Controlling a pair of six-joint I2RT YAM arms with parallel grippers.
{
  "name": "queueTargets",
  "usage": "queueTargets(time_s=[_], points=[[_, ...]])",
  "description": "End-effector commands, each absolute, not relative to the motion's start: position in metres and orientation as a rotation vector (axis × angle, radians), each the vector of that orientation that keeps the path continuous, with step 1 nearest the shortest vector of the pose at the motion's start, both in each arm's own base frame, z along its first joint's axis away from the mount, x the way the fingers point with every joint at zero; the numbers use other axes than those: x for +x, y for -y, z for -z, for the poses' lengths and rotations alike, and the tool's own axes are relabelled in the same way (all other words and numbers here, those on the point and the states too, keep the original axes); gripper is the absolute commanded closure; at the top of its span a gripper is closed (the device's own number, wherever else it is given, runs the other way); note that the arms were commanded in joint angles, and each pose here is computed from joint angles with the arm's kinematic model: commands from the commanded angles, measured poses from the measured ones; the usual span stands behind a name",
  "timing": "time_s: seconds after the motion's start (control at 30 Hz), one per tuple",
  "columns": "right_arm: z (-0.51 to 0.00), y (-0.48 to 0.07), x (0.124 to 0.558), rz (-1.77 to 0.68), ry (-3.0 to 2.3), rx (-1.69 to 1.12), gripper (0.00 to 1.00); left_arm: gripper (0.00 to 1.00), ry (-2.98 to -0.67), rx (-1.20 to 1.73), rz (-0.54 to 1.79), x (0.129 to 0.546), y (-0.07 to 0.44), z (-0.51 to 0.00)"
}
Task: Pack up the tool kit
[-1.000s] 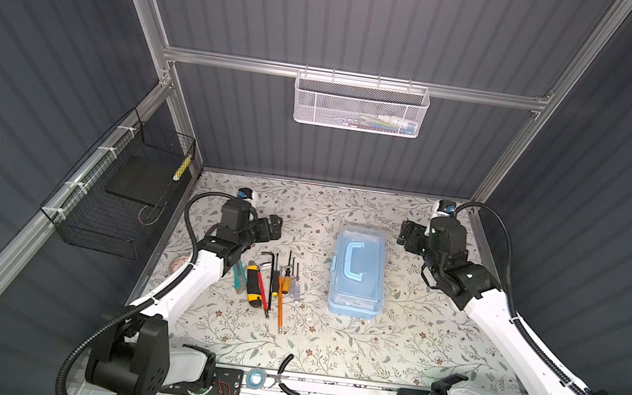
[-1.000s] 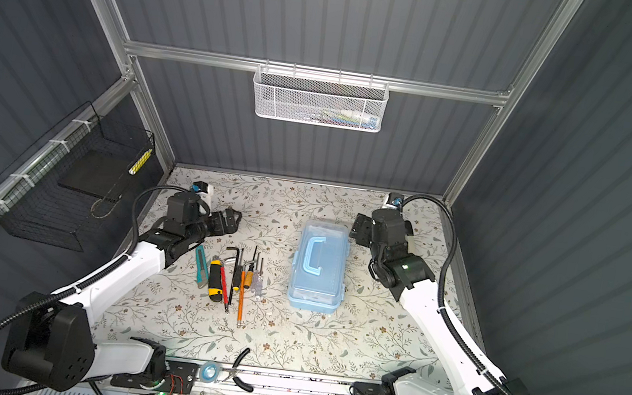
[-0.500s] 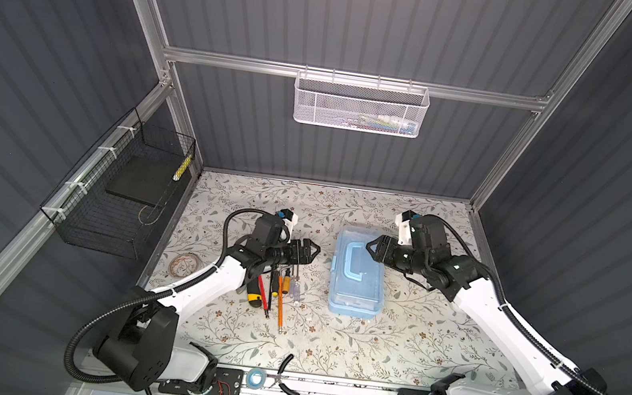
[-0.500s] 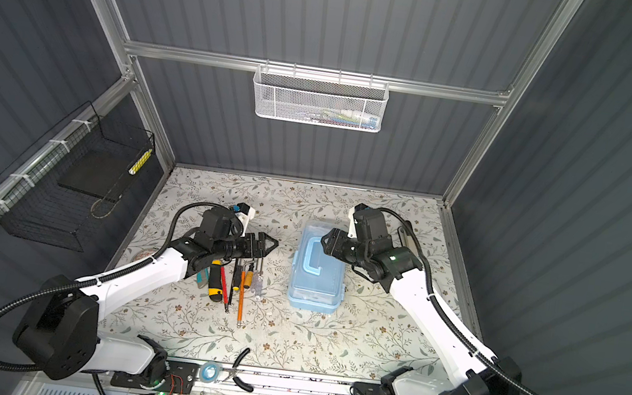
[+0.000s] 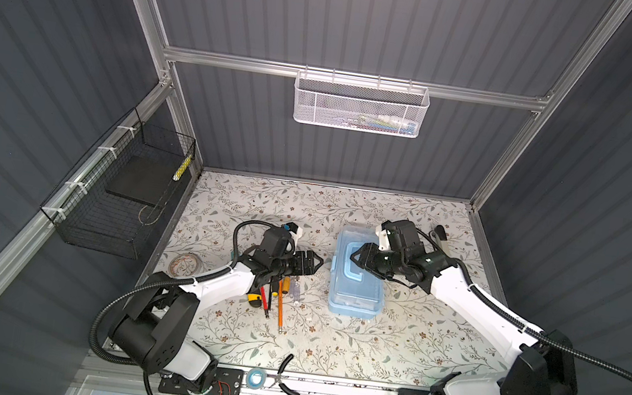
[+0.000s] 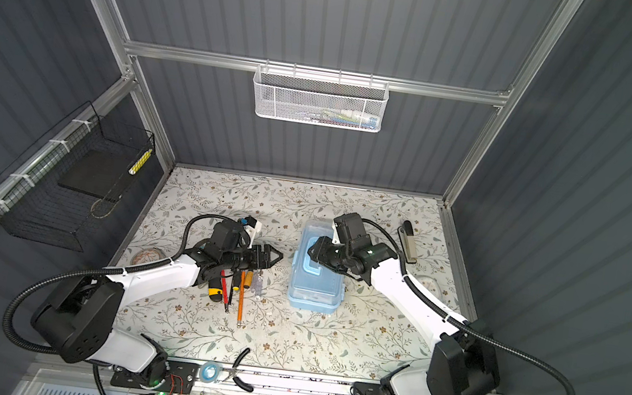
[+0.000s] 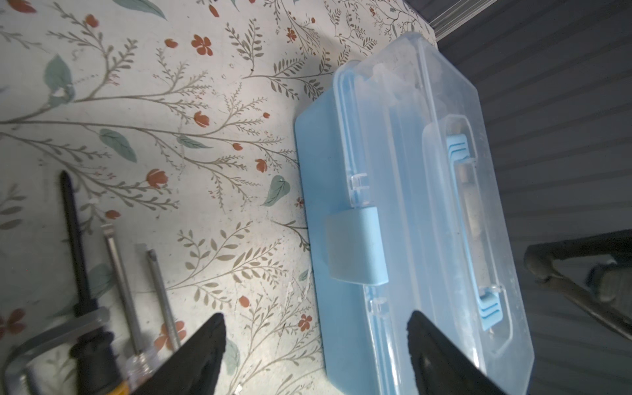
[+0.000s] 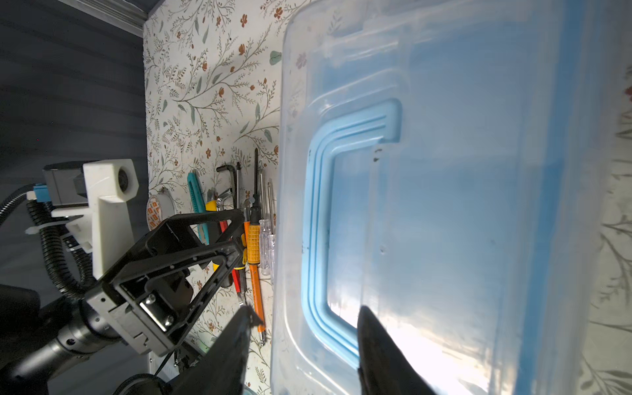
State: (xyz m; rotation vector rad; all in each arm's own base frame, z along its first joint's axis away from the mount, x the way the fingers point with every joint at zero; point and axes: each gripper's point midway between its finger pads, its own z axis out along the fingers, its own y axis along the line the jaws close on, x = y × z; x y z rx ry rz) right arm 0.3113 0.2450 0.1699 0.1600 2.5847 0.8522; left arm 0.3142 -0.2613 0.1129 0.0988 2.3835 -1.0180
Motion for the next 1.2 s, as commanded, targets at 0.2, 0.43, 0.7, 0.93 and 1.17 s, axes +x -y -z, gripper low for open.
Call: queueTargets(time_s=[0.2,0.43,0.7,0.93,1.17], points=[[-0.153,-0.259,0.322,-0.882,-2.607,0.182,0.49,0.17,-2.36,0.162,1.133,0.311,0.29,-0.112],[-0.141,-0.27,0.324,-0.933,-2.651,0.183,0.49,0.17,-2.373,0.166,1.139,0.309,0.296,-0.102],[-0.137,-0.305,0.315,-1.295,-2.614,0.073,0.48,0.17,-2.395,0.182,1.142,0.311,0.302,-0.091],[-0.128,-0.309,0.309,-1.405,-2.574,0.026,0.5,0.17,-2.41,0.201,1.137,0.314,0.306,-0.082],[-0.125,-0.304,0.308,-1.488,-2.547,0.013,0.58,0.17,-2.419,0.243,1.125,0.317,0.309,-0.083]])
